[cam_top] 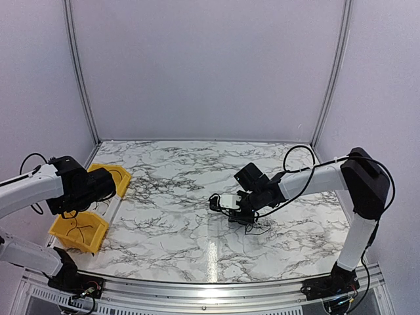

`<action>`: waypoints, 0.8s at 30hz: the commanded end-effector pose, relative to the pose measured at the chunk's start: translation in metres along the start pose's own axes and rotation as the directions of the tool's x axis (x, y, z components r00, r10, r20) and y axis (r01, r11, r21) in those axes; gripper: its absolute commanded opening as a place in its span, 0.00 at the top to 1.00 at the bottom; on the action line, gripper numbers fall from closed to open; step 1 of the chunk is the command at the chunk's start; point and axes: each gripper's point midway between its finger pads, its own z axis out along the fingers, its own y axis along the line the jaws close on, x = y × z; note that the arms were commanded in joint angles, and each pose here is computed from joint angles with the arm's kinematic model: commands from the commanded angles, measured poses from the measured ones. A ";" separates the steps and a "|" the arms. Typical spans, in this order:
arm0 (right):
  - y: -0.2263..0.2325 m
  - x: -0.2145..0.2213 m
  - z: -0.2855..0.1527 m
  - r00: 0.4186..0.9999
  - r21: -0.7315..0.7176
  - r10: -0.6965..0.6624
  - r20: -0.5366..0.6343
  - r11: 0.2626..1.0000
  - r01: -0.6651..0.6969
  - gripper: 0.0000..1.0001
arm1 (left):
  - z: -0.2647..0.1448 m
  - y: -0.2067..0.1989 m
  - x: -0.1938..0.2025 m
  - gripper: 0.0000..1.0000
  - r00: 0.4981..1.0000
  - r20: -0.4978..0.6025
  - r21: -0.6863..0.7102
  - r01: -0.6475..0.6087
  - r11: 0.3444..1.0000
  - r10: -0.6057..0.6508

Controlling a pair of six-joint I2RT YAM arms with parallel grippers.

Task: Untangle the cables

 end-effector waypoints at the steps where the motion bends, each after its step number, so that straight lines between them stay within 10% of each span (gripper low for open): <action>1: 0.037 0.039 0.014 0.989 -0.126 -0.008 -0.145 0.992 -0.010 0.63 | -0.003 0.002 -0.011 0.17 0.997 0.053 0.005 -0.063 0.998 0.063; 14: 0.037 0.035 0.010 0.991 -0.129 -0.009 -0.132 0.992 -0.008 0.62 | 0.031 -0.038 0.028 0.28 0.949 -0.137 0.139 -0.266 0.954 0.285; 24: 0.037 0.029 0.005 0.994 -0.132 0.004 -0.112 0.991 -0.019 0.62 | 0.044 -0.088 0.038 0.27 0.733 -0.301 0.291 -0.538 0.791 0.610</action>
